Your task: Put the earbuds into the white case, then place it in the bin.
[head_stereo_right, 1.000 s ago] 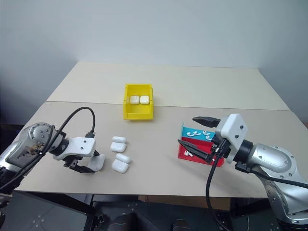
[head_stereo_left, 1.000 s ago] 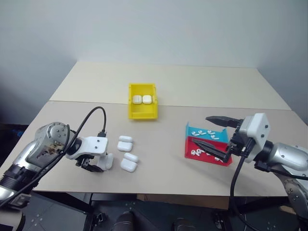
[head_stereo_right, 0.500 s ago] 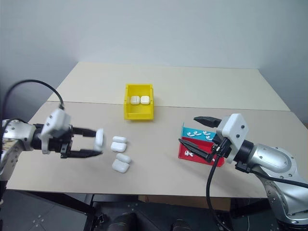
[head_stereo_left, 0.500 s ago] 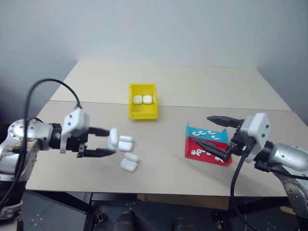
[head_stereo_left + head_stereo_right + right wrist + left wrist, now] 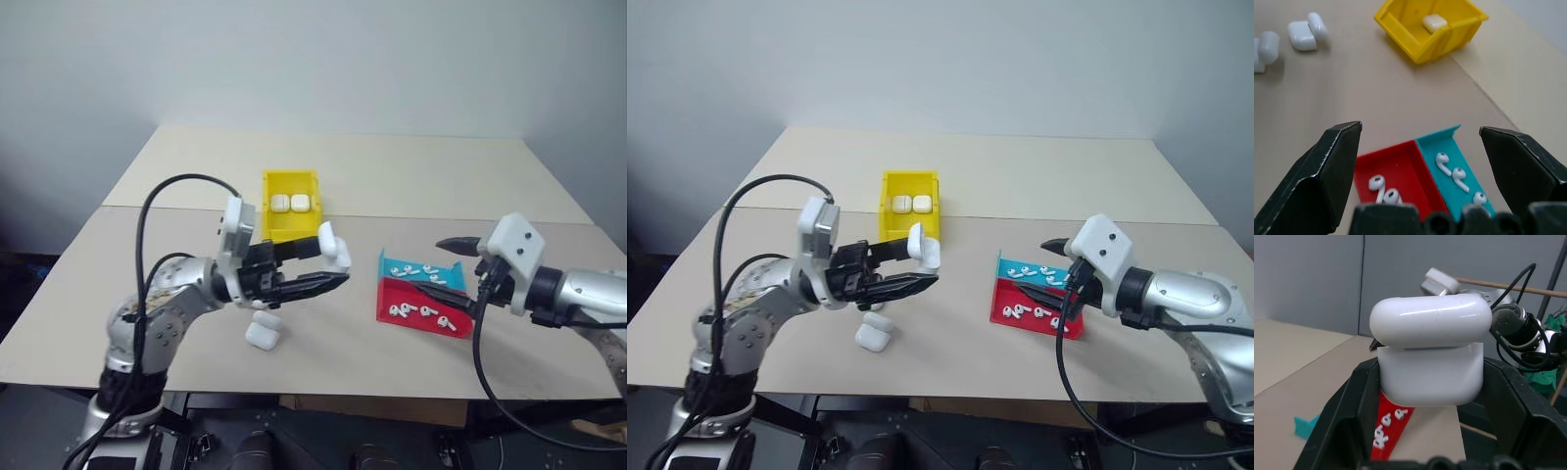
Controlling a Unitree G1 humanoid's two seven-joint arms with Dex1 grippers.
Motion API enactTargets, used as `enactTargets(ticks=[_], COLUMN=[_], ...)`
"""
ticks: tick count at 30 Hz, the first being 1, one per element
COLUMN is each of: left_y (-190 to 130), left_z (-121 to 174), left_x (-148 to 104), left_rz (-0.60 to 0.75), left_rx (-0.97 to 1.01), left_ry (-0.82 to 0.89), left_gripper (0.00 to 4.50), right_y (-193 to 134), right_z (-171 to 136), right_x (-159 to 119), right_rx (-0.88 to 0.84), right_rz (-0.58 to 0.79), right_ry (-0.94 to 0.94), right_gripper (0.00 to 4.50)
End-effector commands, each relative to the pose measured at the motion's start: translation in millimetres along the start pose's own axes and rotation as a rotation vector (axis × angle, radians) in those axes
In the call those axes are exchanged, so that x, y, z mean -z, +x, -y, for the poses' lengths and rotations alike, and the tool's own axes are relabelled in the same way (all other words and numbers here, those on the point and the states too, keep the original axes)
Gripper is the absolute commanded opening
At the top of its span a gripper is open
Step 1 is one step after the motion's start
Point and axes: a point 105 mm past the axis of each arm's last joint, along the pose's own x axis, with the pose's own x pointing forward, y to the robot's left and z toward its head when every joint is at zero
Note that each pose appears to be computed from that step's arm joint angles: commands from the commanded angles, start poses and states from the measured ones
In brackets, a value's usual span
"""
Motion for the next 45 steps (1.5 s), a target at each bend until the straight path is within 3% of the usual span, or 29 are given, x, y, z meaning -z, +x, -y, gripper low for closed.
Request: enactTargets(ticks=[1,7,17,19,20,37,40,45], left_y=[15.8,37.0,35.8,32.6,31.5,25.5,25.0,23.9], left_z=[0.8,-1.2,9.1,9.1,9.0,16.0,18.0,20.0], left_x=[-3.9,-5.4,-16.9,-16.1,-15.0,-2.5,-2.4,-1.0], left_rz=[0.084,0.159,0.246,0.247,0.243,0.204,0.203,0.193], left_rx=[0.115,0.216,0.223,0.202,0.191,0.139,0.136,0.124], left_ry=[0.094,0.130,0.180,0.181,0.180,0.157,0.151,0.148], left_gripper=[2.78,2.78,2.78,2.78,2.78,2.78,2.78,2.78], right_y=[-2.6,-3.7,4.2,4.2,4.6,24.4,25.8,28.7], right_z=[5.2,23.1,39.1,40.7,41.7,20.3,22.1,23.1], right_x=[8.4,20.9,55.0,58.0,59.1,79.8,81.7,85.8], right_rx=[-0.054,-0.095,-0.182,-0.188,-0.186,-0.253,-0.245,-0.239], right_rz=[-0.163,-0.360,-0.625,-0.655,-0.662,-0.756,-0.765,-0.775], right_ry=[0.000,-0.031,-0.035,-0.014,-0.002,0.096,0.101,0.114], right_gripper=[4.50,4.50,4.50,4.13,3.94,3.94,3.31,3.31])
